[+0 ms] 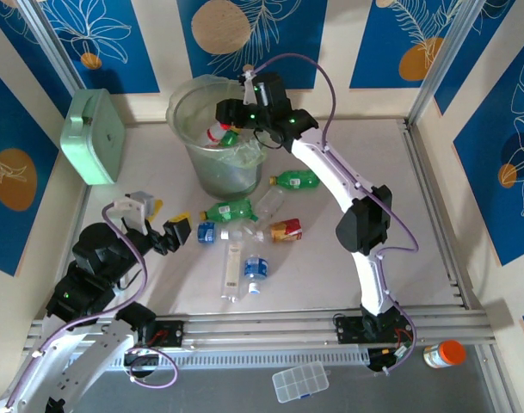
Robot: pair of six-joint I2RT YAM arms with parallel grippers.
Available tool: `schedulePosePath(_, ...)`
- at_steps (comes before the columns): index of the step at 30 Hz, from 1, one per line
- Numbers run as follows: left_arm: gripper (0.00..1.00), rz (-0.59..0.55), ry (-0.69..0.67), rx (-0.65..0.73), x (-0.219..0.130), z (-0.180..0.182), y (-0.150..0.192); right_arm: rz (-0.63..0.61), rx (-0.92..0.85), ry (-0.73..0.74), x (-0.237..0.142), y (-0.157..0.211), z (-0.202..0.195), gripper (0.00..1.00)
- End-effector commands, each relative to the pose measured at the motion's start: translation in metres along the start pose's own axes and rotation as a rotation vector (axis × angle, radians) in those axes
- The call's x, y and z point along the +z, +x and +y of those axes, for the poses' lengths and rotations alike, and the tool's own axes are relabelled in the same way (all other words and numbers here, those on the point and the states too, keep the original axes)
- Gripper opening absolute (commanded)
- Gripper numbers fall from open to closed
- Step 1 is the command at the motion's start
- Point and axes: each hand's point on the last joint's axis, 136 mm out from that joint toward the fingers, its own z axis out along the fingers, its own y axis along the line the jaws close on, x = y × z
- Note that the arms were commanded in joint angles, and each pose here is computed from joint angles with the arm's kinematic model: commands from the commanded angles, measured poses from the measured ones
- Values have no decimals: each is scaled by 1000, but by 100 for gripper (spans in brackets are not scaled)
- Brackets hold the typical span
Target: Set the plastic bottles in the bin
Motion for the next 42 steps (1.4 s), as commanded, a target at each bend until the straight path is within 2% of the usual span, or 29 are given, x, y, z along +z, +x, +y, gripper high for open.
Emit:
schedulePosePath(1, 84, -22, 14, 33, -6, -5, -10, -24, -38, -2, -16, -15, 5, 60)
schedulePosePath(7, 89, -20, -23, 22, -6, 1, -11, -93, -55, -19, -50, -42, 26, 71)
schedulePosePath(14, 92, 8, -41, -18, -4, 4, -9, -145, -67, -6, -95, -60, 43, 71)
schedulePosePath(19, 91, 102, -20, -62, 6, -1, 1, -169, -42, -7, -128, -62, 52, 68)
schedulePosePath(23, 91, 157, -35, -88, 16, 2, 11, -139, -8, -40, -148, -52, 58, 68)
schedulePosePath(26, 91, 217, -58, -103, 26, 6, 23, -156, 3, -10, -161, -40, 49, 68)
schedulePosePath(31, 90, 361, -109, -193, 46, 13, 53, -211, 28, 66, -184, -17, 20, 68)
schedulePosePath(35, 89, 443, -141, -269, 57, 17, 76, -201, 103, 128, -191, 8, -15, 68)
schedulePosePath(38, 89, 498, -248, -334, 60, 32, 94, -163, 184, 149, -192, 28, -37, 68)
schedulePosePath(42, 92, 558, -464, -420, 54, 60, 115, -108, 238, 180, -191, 57, -55, 68)
